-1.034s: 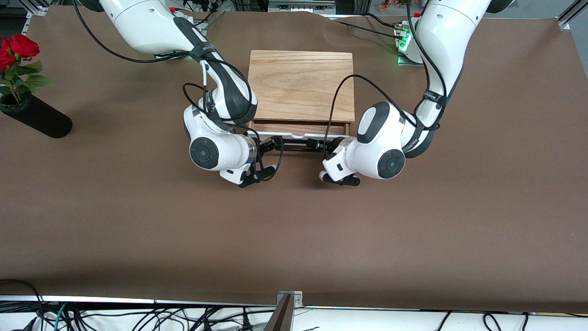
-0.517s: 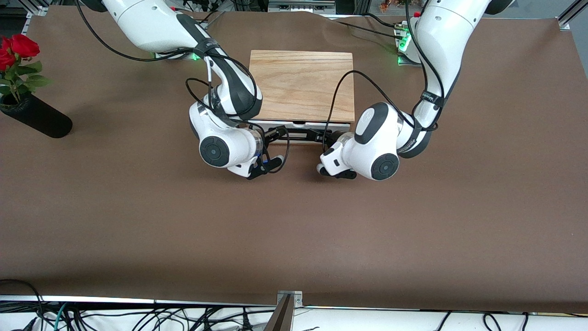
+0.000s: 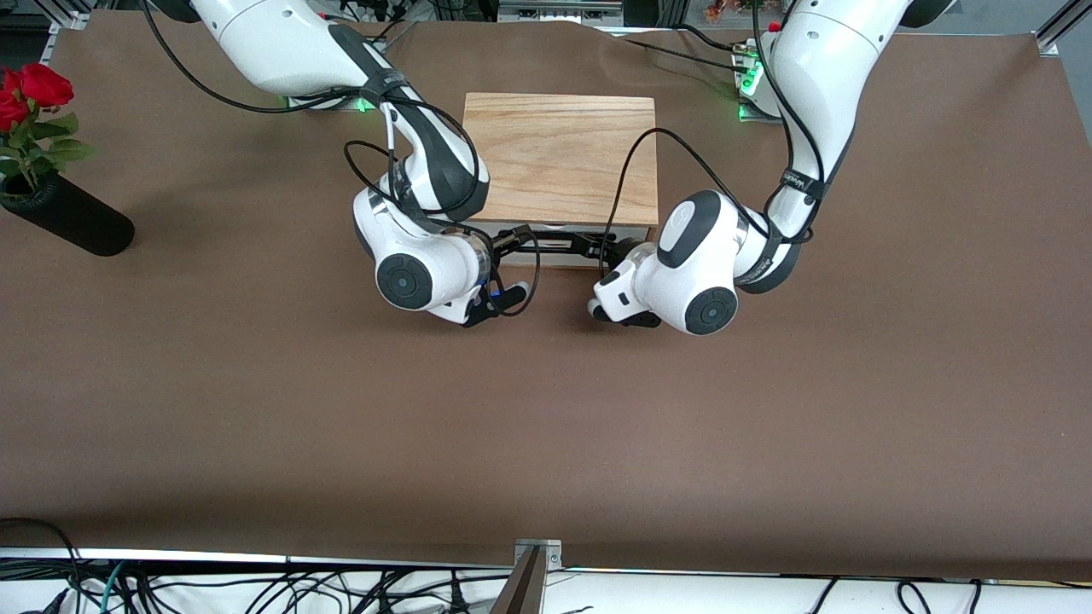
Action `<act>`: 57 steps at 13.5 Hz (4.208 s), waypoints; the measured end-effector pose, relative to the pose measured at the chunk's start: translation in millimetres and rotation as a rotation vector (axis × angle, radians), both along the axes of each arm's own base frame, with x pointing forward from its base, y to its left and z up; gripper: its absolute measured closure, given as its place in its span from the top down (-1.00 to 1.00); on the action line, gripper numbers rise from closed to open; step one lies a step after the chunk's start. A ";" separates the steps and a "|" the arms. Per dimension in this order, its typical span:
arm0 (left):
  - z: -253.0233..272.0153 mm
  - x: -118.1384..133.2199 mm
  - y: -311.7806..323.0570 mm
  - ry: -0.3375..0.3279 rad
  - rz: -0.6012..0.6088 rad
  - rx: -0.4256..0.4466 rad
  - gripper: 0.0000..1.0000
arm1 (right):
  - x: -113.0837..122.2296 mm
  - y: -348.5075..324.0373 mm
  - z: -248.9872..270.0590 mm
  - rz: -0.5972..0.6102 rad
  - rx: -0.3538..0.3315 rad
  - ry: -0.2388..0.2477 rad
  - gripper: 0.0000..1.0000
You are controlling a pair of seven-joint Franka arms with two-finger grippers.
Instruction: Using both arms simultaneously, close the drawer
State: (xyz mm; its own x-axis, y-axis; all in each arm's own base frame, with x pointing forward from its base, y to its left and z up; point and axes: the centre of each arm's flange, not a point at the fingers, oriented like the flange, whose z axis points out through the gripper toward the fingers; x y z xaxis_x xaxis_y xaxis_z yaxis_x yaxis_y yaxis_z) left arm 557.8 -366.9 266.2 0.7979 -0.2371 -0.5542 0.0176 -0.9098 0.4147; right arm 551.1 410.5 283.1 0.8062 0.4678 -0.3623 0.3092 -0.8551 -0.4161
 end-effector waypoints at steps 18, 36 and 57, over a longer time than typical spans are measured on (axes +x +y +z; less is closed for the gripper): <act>214.9 97.6 156.8 -0.515 0.076 0.196 1.00 | 79.7 -47.2 79.7 -0.110 0.059 -0.220 1.00; 319.1 -0.1 326.6 -0.620 0.049 0.399 1.00 | 153.5 -337.2 197.1 -0.428 -0.218 -0.495 1.00; 319.7 6.3 325.2 -0.643 0.034 0.391 1.00 | 52.9 -422.5 281.9 -0.439 -0.352 -0.487 1.00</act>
